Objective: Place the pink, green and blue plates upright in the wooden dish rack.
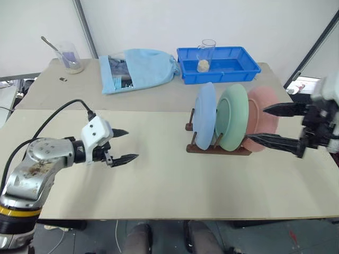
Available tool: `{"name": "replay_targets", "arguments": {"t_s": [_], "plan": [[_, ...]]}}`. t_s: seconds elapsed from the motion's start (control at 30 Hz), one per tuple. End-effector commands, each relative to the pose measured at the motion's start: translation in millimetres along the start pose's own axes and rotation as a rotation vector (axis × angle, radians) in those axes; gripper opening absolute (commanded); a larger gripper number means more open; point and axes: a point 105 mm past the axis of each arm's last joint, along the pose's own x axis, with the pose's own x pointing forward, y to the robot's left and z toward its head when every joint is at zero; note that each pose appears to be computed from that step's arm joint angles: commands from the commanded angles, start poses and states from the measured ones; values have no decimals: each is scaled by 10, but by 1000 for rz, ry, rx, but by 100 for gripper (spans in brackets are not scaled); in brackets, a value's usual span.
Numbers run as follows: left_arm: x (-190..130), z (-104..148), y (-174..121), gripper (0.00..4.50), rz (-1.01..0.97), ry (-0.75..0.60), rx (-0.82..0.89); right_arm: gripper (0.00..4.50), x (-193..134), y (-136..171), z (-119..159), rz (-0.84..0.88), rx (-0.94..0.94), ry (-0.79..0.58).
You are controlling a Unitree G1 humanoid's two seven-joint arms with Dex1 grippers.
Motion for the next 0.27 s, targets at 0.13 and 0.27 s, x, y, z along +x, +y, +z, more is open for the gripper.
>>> {"name": "replay_targets", "arguments": {"t_s": [0.13, 0.27], "plan": [[-38, 100, -196, 450, -32, -24, 42, 446, -317, 39, -405, 46, -138, 205], [31, 138, -251, 450, -65, -53, 40, 446, -264, 7, -447, 43, -151, 178]]}}
